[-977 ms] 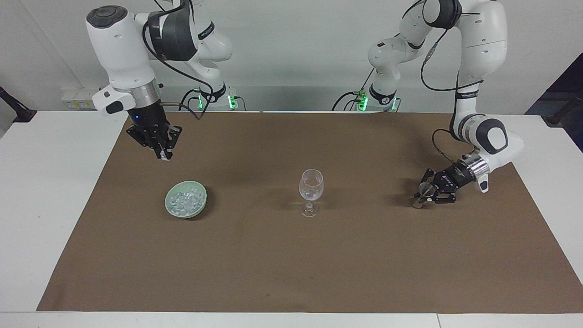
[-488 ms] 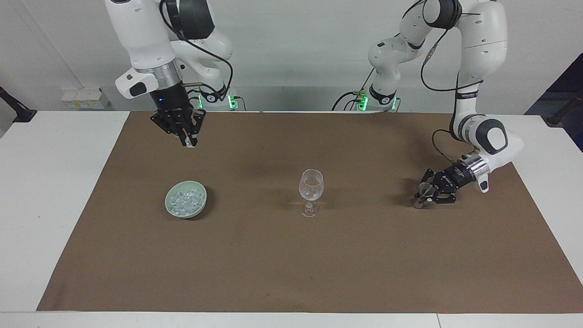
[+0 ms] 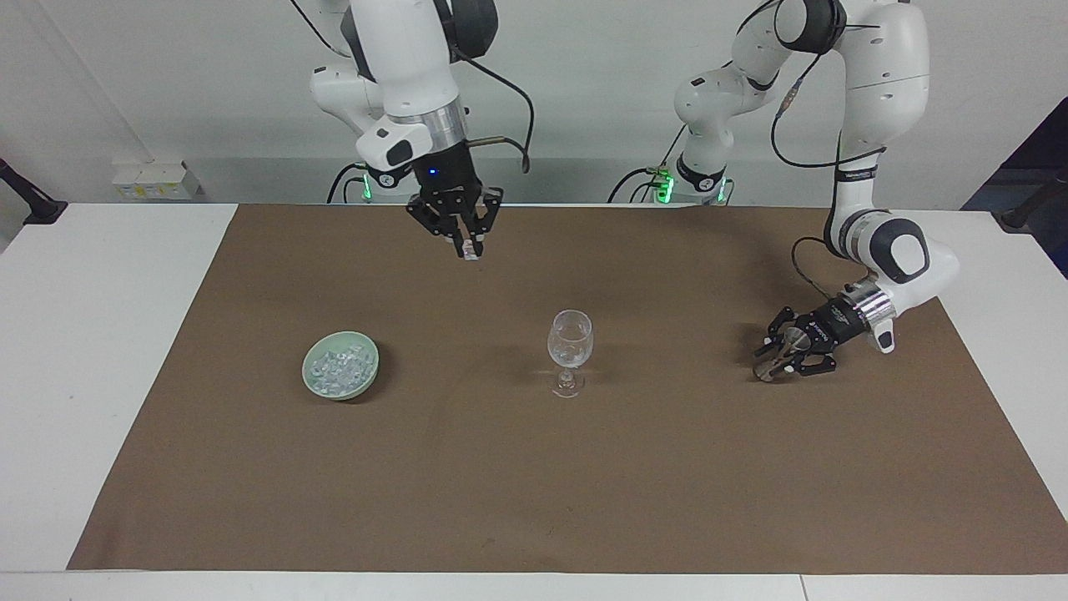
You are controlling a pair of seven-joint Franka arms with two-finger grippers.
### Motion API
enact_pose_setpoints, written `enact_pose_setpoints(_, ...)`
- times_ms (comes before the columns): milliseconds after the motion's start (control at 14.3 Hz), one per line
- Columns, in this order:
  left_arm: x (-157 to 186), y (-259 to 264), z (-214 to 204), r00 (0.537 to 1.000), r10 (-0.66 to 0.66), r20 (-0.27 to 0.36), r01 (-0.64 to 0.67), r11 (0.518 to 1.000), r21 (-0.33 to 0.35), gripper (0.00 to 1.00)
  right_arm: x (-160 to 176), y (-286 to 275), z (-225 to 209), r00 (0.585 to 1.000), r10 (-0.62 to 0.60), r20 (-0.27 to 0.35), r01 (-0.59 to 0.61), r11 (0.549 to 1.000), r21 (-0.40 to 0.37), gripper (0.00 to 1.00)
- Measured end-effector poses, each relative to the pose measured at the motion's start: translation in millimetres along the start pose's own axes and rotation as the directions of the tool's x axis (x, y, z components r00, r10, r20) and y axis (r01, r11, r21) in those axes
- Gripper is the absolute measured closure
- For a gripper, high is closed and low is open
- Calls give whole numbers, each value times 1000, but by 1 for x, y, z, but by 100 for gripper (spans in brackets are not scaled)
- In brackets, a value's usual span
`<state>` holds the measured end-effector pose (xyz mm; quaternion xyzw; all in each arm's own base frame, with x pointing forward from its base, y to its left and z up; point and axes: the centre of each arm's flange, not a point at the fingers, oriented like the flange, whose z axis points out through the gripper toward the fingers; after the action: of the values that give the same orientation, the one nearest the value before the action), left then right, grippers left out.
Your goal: Pour wine and add ice with both arms
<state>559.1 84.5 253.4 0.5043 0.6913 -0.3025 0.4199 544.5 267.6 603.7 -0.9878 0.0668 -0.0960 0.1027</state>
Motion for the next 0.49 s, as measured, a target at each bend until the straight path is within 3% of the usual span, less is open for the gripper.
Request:
enact_pose_setpoints(209,1,-1,0,1000,10,-12,-10,1000,11,44,4,-39,17,1000,13,-10,-13,1000,-4,78)
enact_pose_setpoints(279,1,-1,0,1000,14,-16,-13,1000,16,33,5,-53,26,1000,19,-18,-19,1000,-12,78)
enact_pose_setpoints(419,1,-1,0,1000,18,-21,-18,1000,21,29,7,-81,50,999,20,-33,-21,1000,-18,78)
enact_pose_setpoints(488,1,-1,0,1000,20,-23,-20,1000,23,19,8,-89,60,999,16,-36,-17,1000,-12,78)
